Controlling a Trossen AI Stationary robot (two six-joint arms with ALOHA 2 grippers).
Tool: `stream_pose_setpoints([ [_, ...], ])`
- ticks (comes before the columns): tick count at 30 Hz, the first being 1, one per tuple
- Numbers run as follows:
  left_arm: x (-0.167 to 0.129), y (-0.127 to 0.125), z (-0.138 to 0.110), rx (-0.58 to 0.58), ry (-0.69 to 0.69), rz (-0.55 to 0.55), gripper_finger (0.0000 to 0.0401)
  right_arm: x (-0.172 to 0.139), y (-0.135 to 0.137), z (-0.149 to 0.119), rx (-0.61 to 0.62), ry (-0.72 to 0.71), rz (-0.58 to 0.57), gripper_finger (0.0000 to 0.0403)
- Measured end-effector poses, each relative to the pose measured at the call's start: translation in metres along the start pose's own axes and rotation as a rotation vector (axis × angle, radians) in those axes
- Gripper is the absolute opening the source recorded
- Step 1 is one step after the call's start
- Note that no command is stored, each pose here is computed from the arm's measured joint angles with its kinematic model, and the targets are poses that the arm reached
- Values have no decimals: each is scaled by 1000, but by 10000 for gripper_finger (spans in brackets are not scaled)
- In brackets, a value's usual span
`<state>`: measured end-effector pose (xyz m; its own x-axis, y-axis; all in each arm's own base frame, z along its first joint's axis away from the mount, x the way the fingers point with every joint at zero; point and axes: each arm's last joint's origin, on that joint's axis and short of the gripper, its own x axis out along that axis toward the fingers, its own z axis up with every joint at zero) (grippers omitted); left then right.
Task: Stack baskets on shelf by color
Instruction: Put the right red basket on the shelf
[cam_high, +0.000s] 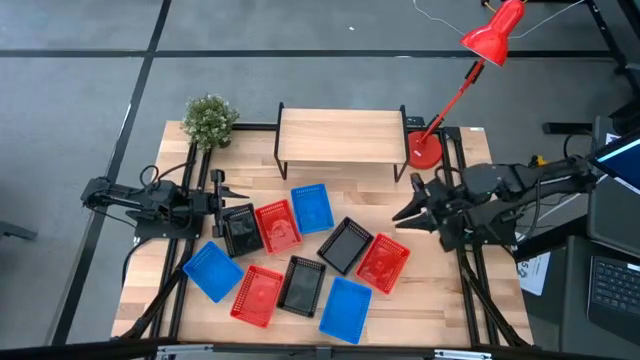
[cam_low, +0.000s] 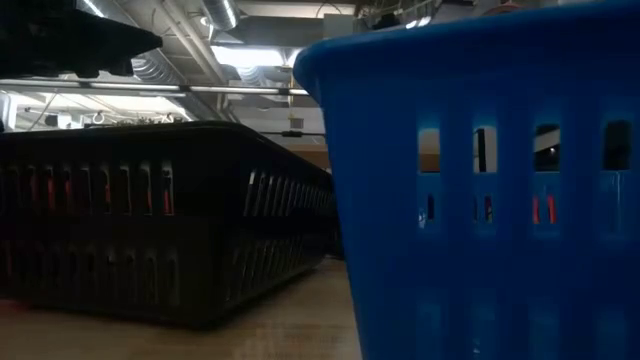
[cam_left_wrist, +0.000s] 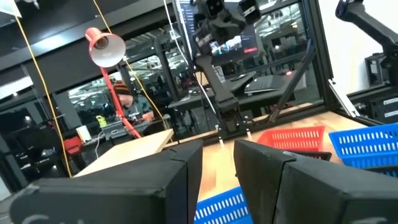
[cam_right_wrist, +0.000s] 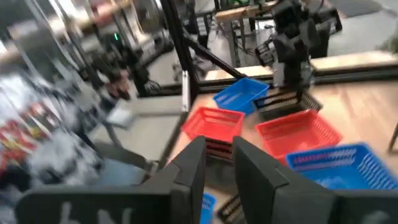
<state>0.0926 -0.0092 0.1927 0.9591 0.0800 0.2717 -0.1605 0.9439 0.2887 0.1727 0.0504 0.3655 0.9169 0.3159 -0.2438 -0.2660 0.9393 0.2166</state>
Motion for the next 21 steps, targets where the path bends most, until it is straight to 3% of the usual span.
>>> stream_pose_setpoints([
  [4, 0, 1, 2, -8, -21, 0, 86, 22, 6, 20, -269, 42, 9, 81],
  [8, 0, -1, 2, -11, -36, -40, 86, 42, 9, 32, -309, 59, 13, 81],
  [14, 0, 1, 2, -99, -16, 10, 92, 66, -2, 24, -178, 178, -231, 98],
  [21, 0, 1, 2, -111, -16, 10, 124, 77, -23, 2, 11, 350, -465, 174],
])
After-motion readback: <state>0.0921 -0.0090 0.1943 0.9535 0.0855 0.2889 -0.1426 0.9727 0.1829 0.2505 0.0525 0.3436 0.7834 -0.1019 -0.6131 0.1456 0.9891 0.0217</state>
